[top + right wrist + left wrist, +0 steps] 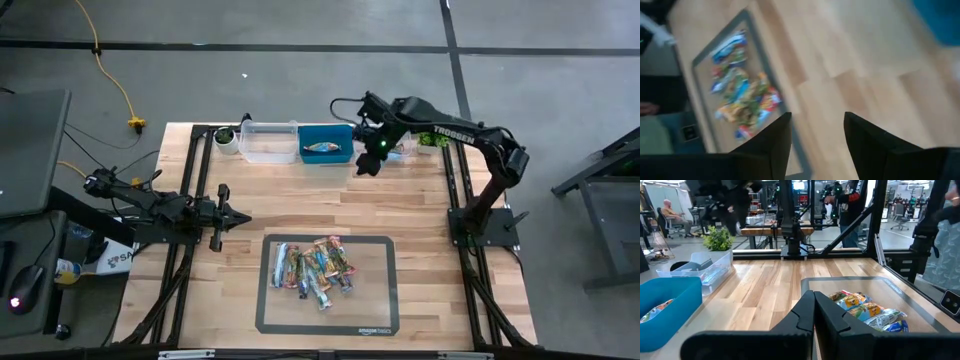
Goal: Pick and place Granola Bars by type
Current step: Put the red granola bar into the right transparent bin
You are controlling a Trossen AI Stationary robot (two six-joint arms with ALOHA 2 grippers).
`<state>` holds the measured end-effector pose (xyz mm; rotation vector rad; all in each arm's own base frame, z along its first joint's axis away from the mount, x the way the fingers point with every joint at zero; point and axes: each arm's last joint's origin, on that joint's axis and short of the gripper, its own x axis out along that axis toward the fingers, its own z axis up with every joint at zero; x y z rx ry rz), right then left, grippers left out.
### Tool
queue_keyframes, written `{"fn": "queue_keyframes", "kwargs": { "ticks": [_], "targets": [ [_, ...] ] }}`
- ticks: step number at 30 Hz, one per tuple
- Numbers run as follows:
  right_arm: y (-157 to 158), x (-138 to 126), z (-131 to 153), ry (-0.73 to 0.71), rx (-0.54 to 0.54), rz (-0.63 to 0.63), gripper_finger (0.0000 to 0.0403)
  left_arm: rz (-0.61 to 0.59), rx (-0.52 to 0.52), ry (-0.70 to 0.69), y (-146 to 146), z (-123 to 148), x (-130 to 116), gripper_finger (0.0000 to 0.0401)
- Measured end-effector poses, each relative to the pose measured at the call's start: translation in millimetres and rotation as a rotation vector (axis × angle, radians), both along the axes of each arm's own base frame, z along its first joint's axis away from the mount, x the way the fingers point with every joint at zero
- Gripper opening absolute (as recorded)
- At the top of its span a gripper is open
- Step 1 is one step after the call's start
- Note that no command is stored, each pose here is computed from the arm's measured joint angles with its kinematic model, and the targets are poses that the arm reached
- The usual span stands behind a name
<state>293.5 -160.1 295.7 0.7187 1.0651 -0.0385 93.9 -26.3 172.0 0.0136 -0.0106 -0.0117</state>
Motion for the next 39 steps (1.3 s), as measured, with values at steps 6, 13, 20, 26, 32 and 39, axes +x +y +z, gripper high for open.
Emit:
{"fn": "queue_keyframes", "kwargs": {
  "ticks": [6,13,20,26,32,39],
  "targets": [
    [38,22,1,-0.005,0.045,0.045,0.0165,0.000,0.000,0.000,0,0,0,0.0001],
    [96,49,5,-0.031,0.041,0.056,0.0165,0.000,0.000,0.000,0,0,0,0.0001],
    [157,63,8,-0.037,0.018,0.036,0.0165,0.000,0.000,0.000,0,0,0,0.0001],
    [203,71,-6,0.026,0.037,0.011,0.0165,0.000,0.000,0.000,0,0,0,0.0001],
    [222,77,-30,0.142,-0.075,-0.254,0.0165,0.000,0.000,0.000,0,0,0,0.0001],
    [231,76,-56,0.301,-0.120,-0.427,0.0165,0.000,0.000,0.000,0,0,0,0.0001]
  ]
}}
